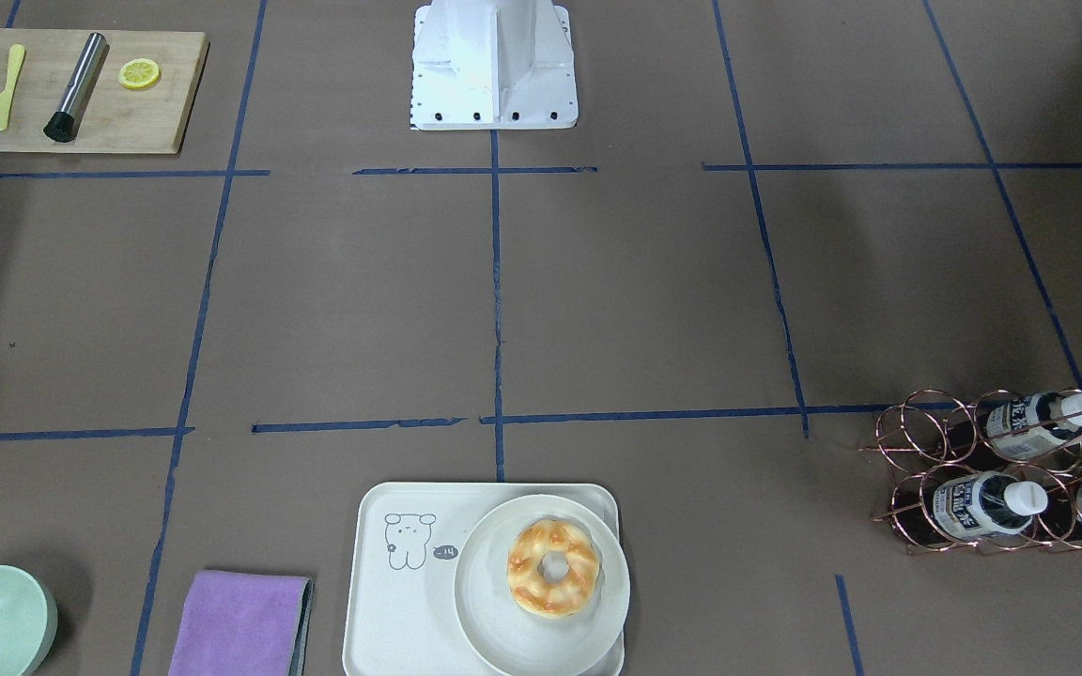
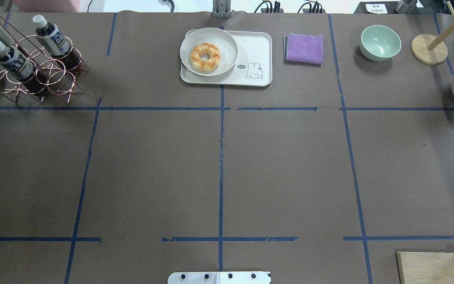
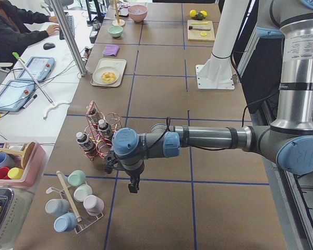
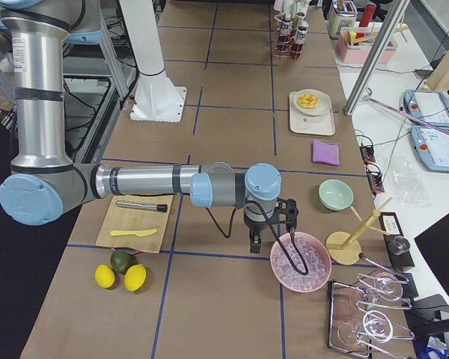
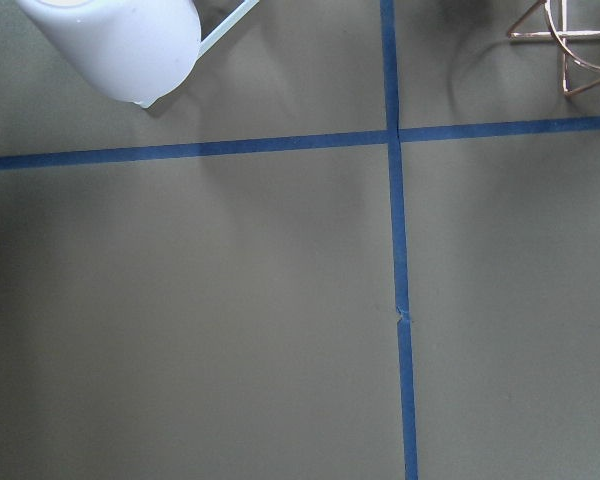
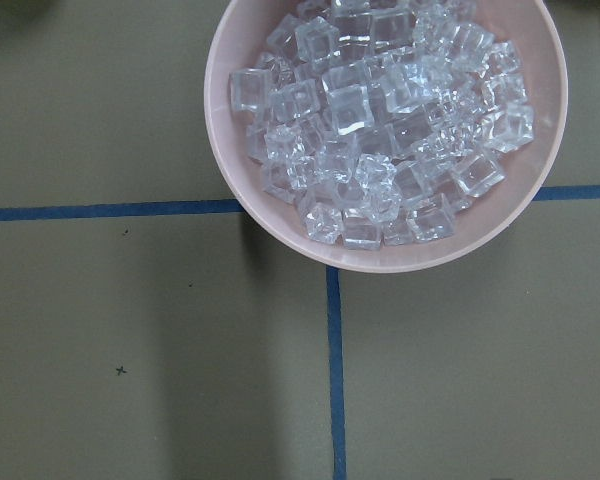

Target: Place tea on tray

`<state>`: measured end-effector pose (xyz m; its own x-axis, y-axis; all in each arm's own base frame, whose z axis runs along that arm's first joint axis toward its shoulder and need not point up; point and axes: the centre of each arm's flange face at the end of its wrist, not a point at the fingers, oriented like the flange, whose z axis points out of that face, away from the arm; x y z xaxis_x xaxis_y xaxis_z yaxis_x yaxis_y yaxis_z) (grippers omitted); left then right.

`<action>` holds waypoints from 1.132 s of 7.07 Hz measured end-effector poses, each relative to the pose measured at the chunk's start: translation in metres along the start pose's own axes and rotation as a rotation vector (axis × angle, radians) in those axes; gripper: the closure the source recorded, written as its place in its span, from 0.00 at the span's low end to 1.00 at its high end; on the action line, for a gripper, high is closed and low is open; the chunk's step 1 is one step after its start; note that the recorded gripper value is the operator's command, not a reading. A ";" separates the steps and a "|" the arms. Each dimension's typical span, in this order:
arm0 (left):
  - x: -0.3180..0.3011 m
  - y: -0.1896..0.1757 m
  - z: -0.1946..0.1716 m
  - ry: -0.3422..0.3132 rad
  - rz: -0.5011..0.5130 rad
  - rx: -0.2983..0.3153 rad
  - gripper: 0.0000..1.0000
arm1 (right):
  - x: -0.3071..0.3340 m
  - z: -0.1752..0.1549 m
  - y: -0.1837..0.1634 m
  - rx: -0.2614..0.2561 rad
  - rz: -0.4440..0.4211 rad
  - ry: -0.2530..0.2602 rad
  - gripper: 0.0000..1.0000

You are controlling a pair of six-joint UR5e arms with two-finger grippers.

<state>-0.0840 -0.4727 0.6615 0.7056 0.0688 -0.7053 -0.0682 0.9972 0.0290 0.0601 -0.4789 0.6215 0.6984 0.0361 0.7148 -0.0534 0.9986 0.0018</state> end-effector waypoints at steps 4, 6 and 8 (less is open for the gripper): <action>0.007 -0.002 -0.006 0.004 0.014 0.015 0.00 | -0.002 -0.001 -0.001 0.003 -0.002 -0.002 0.00; 0.036 -0.011 -0.018 0.004 0.078 0.039 0.00 | -0.003 -0.002 -0.002 0.004 -0.004 -0.004 0.00; 0.079 -0.024 -0.025 0.003 0.175 0.063 0.00 | -0.004 -0.003 -0.003 0.006 -0.007 -0.004 0.00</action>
<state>-0.0445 -0.4918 0.5873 0.6843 0.2417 -0.6879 -0.1457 0.9698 0.1958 0.0591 -0.4817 0.6163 0.6960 0.0294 0.7174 -0.0533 0.9985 0.0108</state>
